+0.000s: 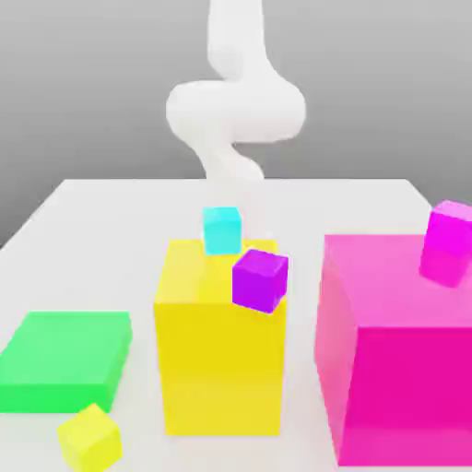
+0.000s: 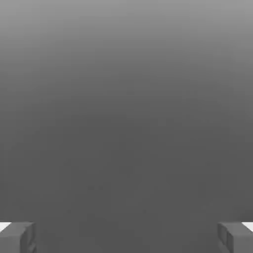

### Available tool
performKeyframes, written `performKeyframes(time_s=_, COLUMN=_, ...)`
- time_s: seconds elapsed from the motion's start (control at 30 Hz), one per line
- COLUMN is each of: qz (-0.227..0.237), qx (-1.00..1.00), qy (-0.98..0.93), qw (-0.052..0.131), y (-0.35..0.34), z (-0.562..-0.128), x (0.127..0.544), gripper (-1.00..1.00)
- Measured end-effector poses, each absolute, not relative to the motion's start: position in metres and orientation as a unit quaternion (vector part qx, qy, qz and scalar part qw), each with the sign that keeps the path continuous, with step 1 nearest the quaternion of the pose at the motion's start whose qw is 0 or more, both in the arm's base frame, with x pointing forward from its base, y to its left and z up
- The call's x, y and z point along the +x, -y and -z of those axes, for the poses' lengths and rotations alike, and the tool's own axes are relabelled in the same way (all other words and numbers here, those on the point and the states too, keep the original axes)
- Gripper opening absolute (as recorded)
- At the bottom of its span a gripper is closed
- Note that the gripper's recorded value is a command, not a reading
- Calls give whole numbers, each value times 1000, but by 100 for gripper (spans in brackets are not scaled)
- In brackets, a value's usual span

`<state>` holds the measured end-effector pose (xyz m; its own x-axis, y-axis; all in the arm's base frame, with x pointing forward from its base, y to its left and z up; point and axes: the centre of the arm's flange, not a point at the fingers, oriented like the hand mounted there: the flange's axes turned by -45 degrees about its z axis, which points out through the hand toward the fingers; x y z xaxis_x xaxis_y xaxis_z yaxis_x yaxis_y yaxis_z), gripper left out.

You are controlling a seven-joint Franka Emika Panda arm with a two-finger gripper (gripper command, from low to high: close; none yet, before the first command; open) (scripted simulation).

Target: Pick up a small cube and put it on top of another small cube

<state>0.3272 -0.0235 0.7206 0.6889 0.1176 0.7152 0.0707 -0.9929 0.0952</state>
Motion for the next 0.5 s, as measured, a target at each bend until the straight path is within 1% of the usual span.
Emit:
performKeyframes(time_s=0.13, qz=-384, qx=909, qy=-142, qw=78, y=68, z=-728, x=301, gripper=0)
performKeyframes(time_s=0.27, qz=-368, qx=895, qy=-225, qw=115, y=116, z=-722, x=284, gripper=0)
performKeyframes(time_s=0.4, qz=-341, qx=877, qy=-306, qw=141, y=166, z=-702, x=279, gripper=0)
performKeyframes(time_s=0.5, qz=-317, qx=861, qy=-368, qw=153, y=202, z=-678, x=282, gripper=0)
